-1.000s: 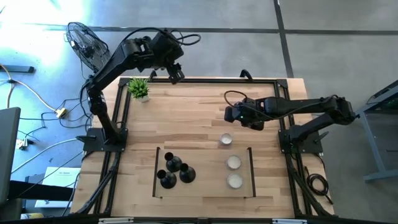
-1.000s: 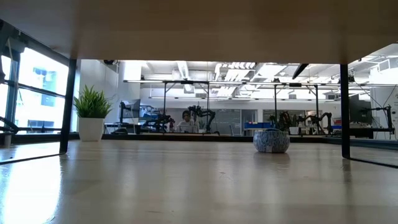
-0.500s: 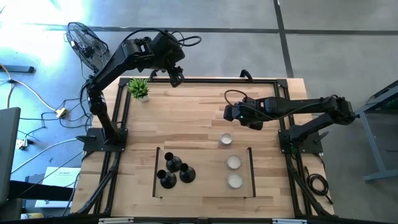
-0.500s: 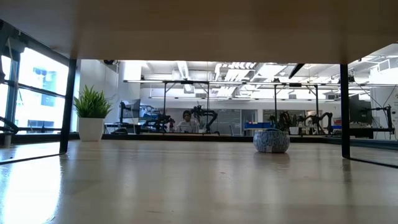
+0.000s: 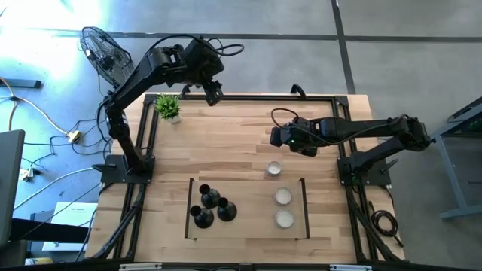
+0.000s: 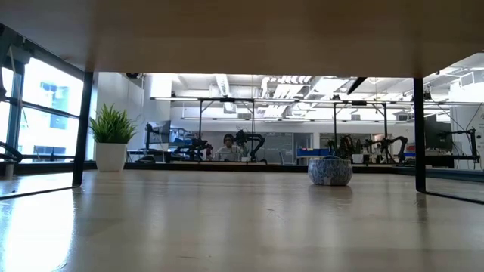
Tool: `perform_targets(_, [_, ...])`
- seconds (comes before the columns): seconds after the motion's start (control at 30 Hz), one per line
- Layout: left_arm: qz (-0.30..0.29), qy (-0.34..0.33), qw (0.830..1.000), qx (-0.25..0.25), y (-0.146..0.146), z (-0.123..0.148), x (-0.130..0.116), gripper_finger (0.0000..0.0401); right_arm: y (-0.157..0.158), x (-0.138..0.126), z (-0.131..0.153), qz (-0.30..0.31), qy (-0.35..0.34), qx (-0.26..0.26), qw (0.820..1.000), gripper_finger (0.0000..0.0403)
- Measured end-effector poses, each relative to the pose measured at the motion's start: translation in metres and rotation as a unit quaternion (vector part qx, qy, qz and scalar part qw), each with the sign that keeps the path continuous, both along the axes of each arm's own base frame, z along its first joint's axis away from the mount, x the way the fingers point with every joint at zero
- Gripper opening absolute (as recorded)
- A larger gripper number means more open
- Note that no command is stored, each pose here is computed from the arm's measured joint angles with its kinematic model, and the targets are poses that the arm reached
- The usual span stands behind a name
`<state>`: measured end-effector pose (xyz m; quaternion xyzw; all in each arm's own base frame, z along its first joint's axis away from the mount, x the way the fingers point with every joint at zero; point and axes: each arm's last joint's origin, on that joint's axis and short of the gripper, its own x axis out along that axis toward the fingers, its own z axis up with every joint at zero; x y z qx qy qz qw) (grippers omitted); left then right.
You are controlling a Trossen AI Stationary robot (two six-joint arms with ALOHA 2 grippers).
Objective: Pick & Place candle stick holders
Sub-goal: Put the blue scented candle on the shelf
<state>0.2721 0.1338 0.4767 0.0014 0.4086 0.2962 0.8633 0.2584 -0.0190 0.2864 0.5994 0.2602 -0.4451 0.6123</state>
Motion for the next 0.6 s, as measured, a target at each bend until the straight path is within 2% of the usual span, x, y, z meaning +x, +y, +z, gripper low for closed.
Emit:
perform_targets(0.37, [0.001,-0.001,1.0,-0.001,0.0,0.0,0.0,0.0205,0.0,0.0,0.001,0.042,0.012,-0.012,0.999,0.0389])
perform_targets(0.47, [0.001,-0.002,1.0,-0.001,0.0,0.0,0.0,0.0205,0.0,-0.002,0.014,0.059,0.022,-0.025,0.998,0.0389])
perform_targets(0.6, [0.0,-0.002,1.0,-0.002,0.0,0.0,0.0,0.0205,-0.001,-0.01,0.048,0.06,0.036,-0.043,0.997,0.0389])
